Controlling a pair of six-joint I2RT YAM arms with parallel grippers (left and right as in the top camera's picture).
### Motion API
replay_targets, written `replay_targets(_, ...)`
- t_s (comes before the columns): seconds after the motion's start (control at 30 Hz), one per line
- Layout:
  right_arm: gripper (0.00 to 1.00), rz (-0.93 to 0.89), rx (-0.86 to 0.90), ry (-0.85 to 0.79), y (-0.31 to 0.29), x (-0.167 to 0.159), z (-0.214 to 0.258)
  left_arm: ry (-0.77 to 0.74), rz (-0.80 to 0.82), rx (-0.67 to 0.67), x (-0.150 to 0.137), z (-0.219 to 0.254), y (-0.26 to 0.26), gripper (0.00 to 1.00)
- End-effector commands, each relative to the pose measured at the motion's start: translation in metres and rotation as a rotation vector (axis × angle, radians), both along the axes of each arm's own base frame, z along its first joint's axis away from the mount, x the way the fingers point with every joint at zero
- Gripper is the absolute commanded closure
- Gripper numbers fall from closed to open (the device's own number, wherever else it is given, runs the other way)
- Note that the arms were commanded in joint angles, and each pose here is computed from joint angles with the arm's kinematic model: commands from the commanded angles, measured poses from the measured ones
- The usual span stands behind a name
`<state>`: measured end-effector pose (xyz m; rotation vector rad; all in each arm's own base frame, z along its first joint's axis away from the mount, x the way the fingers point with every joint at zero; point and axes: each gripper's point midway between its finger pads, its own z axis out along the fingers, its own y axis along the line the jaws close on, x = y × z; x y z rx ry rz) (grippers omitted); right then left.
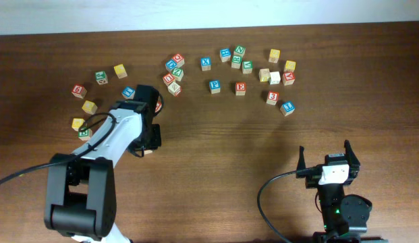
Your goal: Spell out ICRA
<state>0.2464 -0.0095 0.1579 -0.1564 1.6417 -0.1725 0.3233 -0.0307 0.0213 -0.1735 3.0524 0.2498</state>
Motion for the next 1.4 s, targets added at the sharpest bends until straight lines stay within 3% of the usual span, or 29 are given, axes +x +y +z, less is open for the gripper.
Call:
replay_targets(0.0,0.02,0.008,0.005,0.004,0.002,0.0,-0.002,0.001,-0.005,-0.003,-0.007,-0.001,0.001,0.66)
replay_targets(0.37,0.02,0.008,0.005,0.004,0.001,0.0,-0.002,-0.071,-0.006,-0.008,0.01,-0.002,0.0,0.69)
replay_targets(0.53,0.02,0.008,0.005,0.004,0.001,0.0,-0.002,-0.088,-0.011,0.016,0.014,0.0,0.004,0.76)
replay_targets(0.7,0.02,0.008,0.005,0.004,0.002,0.0,-0.002,-0.048,-0.011,0.022,0.004,-0.001,0.005,0.55)
replay_targets(0.93,0.02,0.008,0.005,0.004,0.002,0.0,-0.002,0.003,-0.013,0.005,-0.008,-0.003,0.003,0.51)
replay_targets(1.37,0.02,0.008,0.005,0.004,0.002,0.0,-0.002,-0.011,-0.091,-0.055,-0.001,-0.004,-0.009,0.64)
